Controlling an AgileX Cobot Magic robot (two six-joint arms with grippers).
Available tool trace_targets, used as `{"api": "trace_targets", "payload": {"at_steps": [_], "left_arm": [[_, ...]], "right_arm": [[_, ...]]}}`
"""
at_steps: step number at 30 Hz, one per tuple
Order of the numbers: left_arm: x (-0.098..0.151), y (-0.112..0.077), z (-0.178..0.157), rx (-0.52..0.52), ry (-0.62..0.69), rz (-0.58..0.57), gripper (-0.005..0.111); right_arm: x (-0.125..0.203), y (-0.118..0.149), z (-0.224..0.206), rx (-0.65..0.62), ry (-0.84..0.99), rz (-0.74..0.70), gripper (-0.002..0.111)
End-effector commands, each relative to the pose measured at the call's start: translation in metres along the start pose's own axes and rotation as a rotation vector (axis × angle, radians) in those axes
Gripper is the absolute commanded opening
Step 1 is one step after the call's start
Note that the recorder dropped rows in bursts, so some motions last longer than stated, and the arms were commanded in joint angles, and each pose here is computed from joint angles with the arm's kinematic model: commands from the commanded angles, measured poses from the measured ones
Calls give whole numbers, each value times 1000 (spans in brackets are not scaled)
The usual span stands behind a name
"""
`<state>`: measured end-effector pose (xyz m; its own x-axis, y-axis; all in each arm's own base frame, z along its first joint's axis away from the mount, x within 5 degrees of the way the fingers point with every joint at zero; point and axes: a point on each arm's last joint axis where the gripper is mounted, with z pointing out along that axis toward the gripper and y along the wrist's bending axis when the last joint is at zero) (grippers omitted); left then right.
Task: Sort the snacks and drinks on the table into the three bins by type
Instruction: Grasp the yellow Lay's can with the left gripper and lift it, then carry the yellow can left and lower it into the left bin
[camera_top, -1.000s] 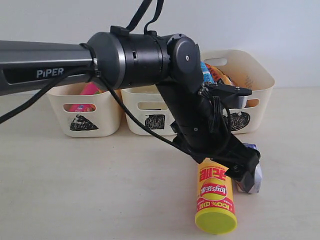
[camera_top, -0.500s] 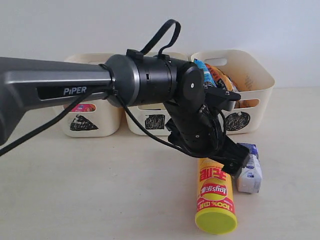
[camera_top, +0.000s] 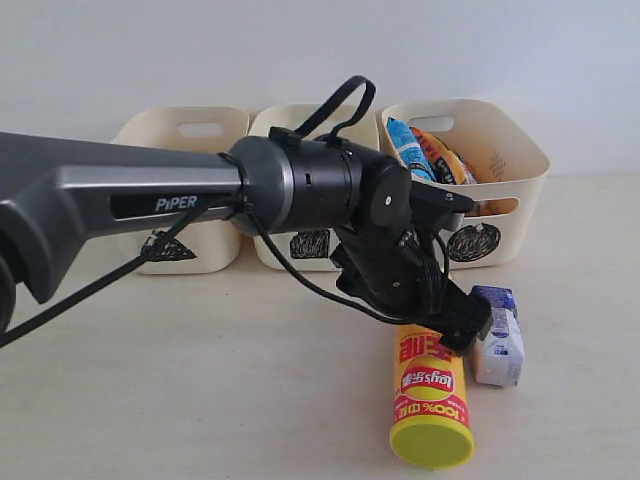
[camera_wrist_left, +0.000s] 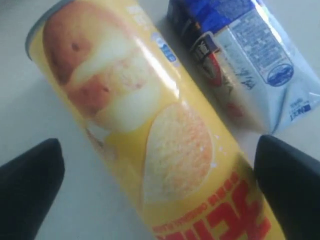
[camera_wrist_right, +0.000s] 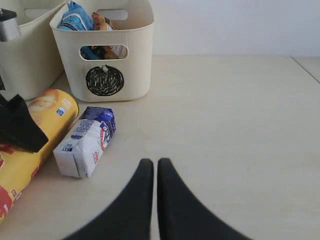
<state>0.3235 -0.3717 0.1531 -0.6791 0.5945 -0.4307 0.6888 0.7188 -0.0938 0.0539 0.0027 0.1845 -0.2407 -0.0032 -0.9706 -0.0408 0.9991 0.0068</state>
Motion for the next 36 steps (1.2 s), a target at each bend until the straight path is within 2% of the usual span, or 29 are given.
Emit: {"api": "trace_targets", "payload": {"at_steps": [1,6,9,12,15,16,23,26,29,32,34,36], "left_arm": [[5,1,15,-11,17,-3,92],[11,7,25,-61,48,18,91],[12,7,25,-67,56,20,81],[13,8,25,-68,68,20,56],[15,8,23,-72,105,47,14],[16,8,22,-76,117,80,5],[-2,5,-7,-73,57,59,4],[-9,7,-26,-109,34,67,4],[-13,7,-63,-133,46,78,4],[-22,6,-104,-152,-34,105,4],[-26,10,-133,-174,-96,109,4],[-28,25,-164,-192,-138,79,4]], "right_arm": [[1,0,0,3,-4,-2,0],[1,0,0,3,-4,-2,0],[1,0,0,3,-4,-2,0],[1,0,0,3,-4,-2,0],[1,0,0,3,-4,-2,0],[1,0,0,3,-4,-2,0],[1,0,0,3,-4,-4,0],[1,0,0,3,-4,-4,0],[0,0,0,3,-9,-4,0],[0,0,0,3,-9,-4,0],[0,0,0,3,-9,-4,0],[0,0,0,3,-9,-2,0]]}}
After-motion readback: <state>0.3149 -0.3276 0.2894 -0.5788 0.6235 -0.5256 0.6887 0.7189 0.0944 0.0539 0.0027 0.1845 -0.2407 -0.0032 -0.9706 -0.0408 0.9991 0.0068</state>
